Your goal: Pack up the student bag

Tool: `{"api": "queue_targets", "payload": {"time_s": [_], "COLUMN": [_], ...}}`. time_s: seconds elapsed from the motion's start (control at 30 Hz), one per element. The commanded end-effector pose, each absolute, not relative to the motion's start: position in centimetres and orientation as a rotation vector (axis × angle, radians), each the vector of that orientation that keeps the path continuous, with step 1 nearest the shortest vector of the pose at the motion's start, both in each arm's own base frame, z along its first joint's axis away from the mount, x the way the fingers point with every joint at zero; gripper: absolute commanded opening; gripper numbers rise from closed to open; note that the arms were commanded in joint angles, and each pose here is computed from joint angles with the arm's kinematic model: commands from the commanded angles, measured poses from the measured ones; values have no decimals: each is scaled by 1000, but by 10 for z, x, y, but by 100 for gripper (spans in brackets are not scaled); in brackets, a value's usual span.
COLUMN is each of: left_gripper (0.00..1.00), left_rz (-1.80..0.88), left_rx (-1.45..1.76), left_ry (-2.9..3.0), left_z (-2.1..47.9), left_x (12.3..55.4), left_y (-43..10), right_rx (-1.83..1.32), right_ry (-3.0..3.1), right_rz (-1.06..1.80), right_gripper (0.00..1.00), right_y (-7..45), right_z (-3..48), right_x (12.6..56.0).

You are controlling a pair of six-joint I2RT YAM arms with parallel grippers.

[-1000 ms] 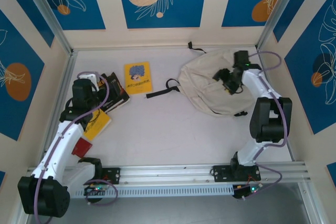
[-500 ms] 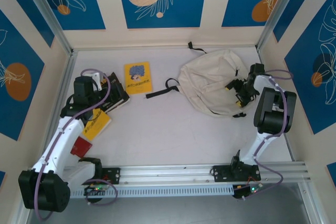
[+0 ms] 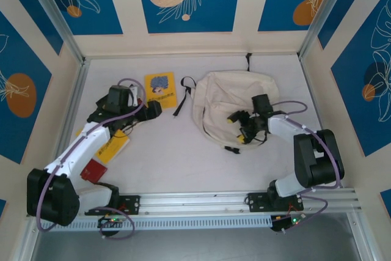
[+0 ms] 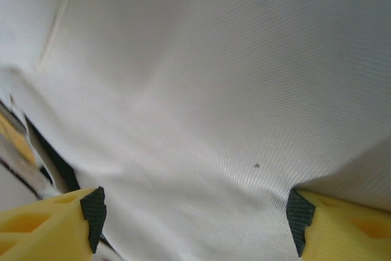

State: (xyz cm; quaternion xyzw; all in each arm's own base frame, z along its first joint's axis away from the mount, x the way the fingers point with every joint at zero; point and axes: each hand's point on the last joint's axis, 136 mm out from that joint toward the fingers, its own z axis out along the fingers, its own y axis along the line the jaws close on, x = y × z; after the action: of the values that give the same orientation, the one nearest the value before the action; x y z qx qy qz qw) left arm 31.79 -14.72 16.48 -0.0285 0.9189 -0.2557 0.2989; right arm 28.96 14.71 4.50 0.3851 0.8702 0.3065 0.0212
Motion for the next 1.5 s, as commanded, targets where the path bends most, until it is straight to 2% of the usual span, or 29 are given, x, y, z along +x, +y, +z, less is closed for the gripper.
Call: {"api": "queue_targets", "payload": {"time_s": [0.0, 0.13, 0.23, 0.4, 0.53, 0.63, 0.8, 1.07, 1.3, 1.47], "left_gripper": [97, 94, 85, 68, 56, 40, 33, 31, 30, 32], "left_rz": [-724, -719, -769, -873, -879, -828, -682, -434, -210, -230], "left_rx": [-19, 28, 5, 53, 112, 137, 145, 168, 108, 111], "left_ry": [2430, 2484, 2524, 2591, 2635, 2674, 2745, 2840, 2843, 2800], "left_z": [169, 154, 144, 124, 109, 98, 71, 26, 14, 32], "left_x": [325, 326, 326, 317, 308, 307, 313, 321, 350, 365], "left_y": [-180, -213, -235, -279, -305, -312, -310, -286, -248, -248], "right_rx": [1300, 1124, 1027, 915, 895, 900, 949, 976, 943, 868], "right_ry": [2804, 2882, 2859, 2758, 2737, 2743, 2739, 2790, 2873, 2929], "right_rz": [963, 993, 976, 784, 682, 625, 536, 508, 569, 653], "right_gripper": [80, 79, 78, 77, 76, 75, 73, 71, 67, 66], "right_y": [197, 238, 239, 195, 152, 121, 78, 55, 78, 114], "right_z": [25, 36, 55, 89, 96, 93, 79, 52, 33, 31], "right_x": [264, 271, 280, 290, 294, 297, 304, 315, 314, 303]}}
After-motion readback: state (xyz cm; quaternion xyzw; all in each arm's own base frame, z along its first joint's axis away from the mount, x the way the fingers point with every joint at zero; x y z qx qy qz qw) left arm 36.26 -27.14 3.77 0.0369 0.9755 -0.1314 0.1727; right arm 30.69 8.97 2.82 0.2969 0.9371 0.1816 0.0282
